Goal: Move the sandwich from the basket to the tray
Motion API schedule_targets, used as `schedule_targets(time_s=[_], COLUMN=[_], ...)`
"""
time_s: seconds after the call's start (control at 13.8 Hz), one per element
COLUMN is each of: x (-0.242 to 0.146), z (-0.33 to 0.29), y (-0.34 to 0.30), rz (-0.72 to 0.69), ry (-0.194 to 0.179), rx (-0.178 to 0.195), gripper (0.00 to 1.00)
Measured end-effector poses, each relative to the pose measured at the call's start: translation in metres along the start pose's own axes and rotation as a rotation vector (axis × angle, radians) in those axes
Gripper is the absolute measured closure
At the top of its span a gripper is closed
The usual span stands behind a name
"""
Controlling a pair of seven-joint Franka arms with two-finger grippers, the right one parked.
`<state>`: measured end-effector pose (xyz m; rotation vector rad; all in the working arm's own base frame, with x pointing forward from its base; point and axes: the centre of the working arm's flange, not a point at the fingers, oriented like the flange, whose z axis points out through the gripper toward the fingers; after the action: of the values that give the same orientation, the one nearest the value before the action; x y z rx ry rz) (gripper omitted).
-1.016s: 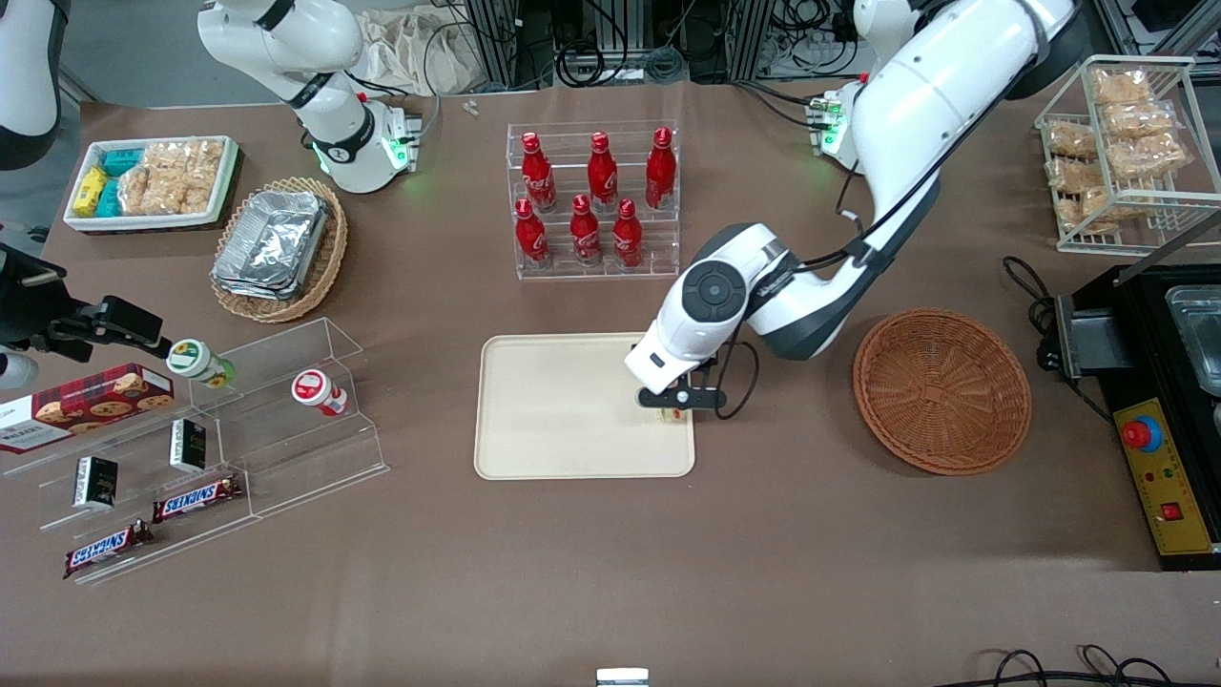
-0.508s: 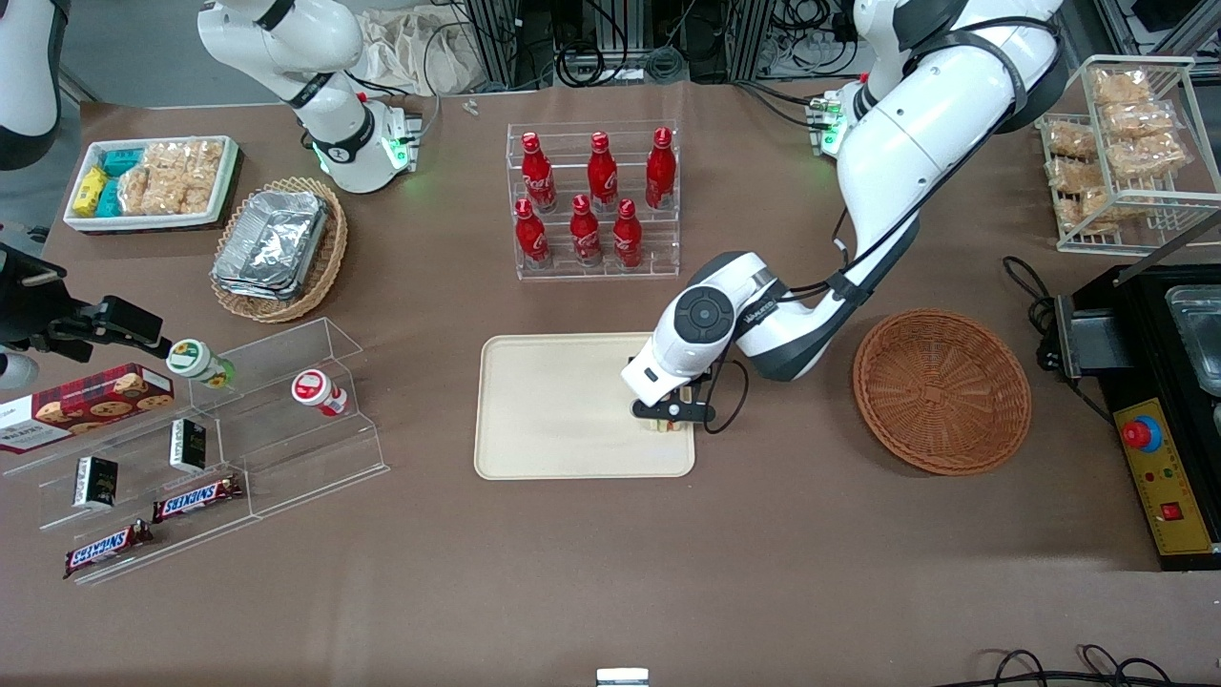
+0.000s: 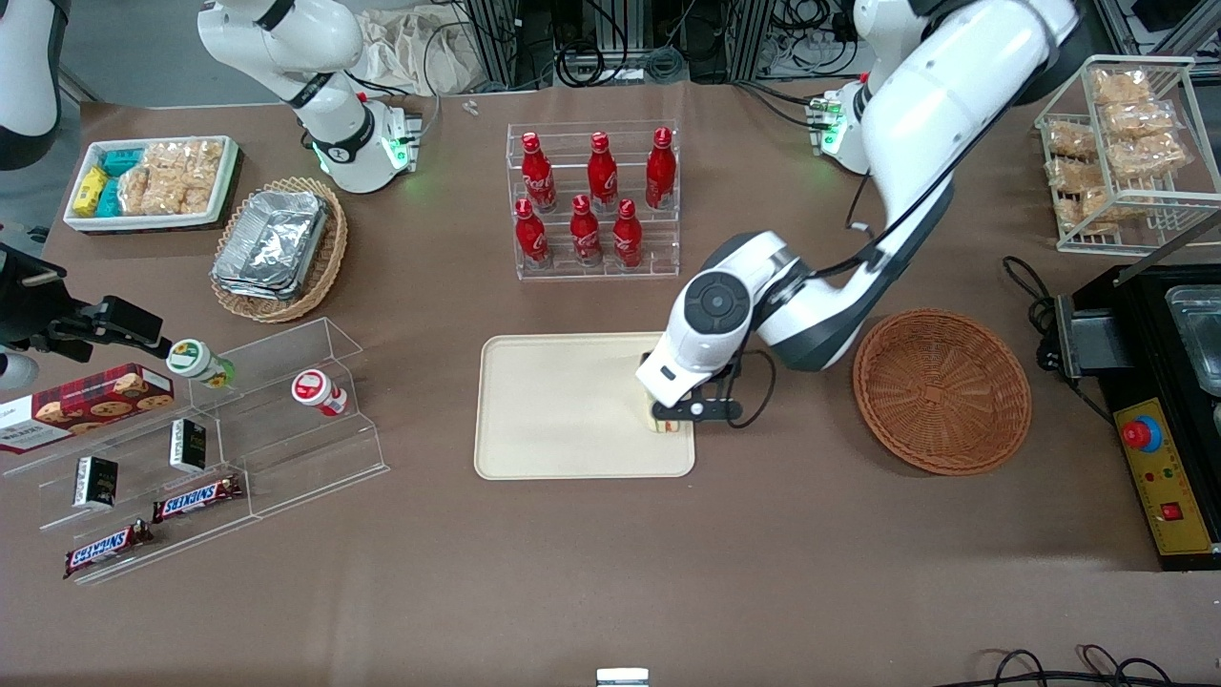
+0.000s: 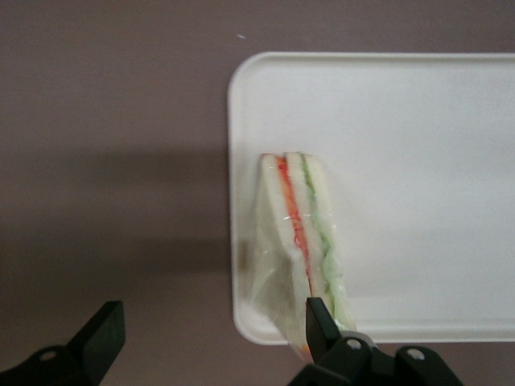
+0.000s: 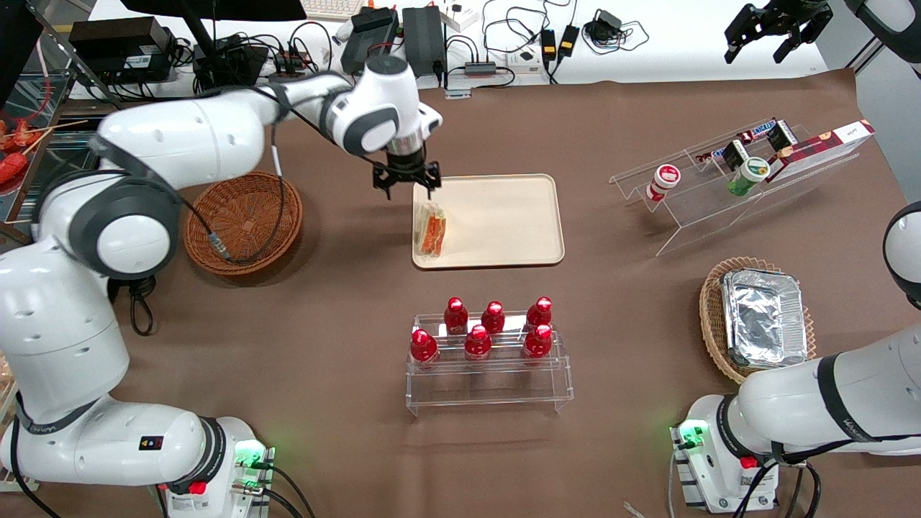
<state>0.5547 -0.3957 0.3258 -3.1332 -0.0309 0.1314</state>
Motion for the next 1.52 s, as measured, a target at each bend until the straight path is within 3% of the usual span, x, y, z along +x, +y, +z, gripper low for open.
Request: schedule_targets(time_s=[0.22,0.51,0.73,0.94,1.09,1.38,1.52], x=[0.000,0.010,0.017,0.019,0.023,0.030,0.029], z=[-0.069,-0.125,-0.160,-0.190,-0.203,-0.217,-0.220], y=[-0.049,-0.135,-0.208,-0.289,-0.330,-0.430,-0.441], rz=[-0.019,0.079,0.227,0.240,0.176,0.022,0.005], ry=[-0.006,-0.061,-0.086,-0.116,-0.109,-0.092,-0.087], rx=[0.076,0.120,0.150,0.145,0.143,0.101,0.094], gripper=[0.00,0.00,0.00,0.00,0.00,0.00,0.00])
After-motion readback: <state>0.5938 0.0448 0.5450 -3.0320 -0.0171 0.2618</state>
